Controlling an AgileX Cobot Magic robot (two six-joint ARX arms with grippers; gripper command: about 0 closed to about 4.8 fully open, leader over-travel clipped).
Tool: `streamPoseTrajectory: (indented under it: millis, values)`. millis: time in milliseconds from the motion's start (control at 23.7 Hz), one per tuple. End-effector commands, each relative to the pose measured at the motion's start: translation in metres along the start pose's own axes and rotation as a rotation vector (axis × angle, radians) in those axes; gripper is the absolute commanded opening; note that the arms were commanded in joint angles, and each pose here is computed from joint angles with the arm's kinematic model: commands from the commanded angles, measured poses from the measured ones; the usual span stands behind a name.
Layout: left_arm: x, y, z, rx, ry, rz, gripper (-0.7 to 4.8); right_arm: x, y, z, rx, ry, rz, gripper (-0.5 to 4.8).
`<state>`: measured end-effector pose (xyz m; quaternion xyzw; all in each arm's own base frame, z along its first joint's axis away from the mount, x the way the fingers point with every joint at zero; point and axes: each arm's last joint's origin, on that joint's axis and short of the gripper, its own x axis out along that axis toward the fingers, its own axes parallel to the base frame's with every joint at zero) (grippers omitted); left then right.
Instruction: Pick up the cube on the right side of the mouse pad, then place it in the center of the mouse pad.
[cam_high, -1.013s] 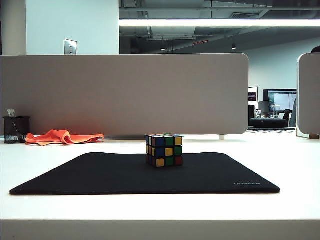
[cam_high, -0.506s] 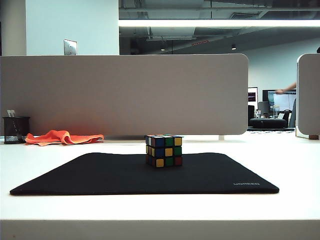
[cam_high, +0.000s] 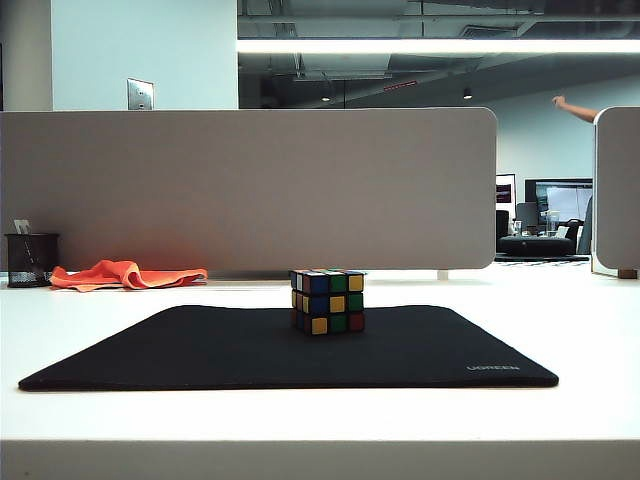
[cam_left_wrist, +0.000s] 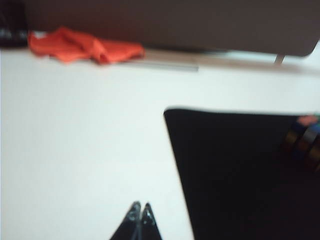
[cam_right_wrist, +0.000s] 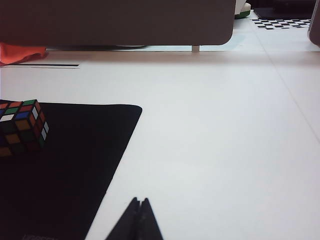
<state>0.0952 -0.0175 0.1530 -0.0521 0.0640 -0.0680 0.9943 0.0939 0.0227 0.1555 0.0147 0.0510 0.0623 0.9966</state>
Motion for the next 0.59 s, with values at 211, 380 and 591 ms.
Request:
streamPoseTrajectory:
  millis: [211, 380, 591]
  values:
    - [-0.0003, 0.0004, -0.0049, 0.011, 0.057, 0.001, -0.05, 0.0003, -0.0001, -0.0018, -0.001, 0.007, -0.003, 0.22]
    - [-0.0003, 0.0005, -0.0049, 0.011, 0.057, 0.001, -0.05, 0.0003, -0.0001, -0.0017, -0.001, 0.007, -0.003, 0.22]
    - [-0.0003, 0.0004, -0.0049, 0.011, 0.057, 0.001, -0.05, 0.0003, -0.0001, -0.0017, -0.001, 0.007, -0.003, 0.22]
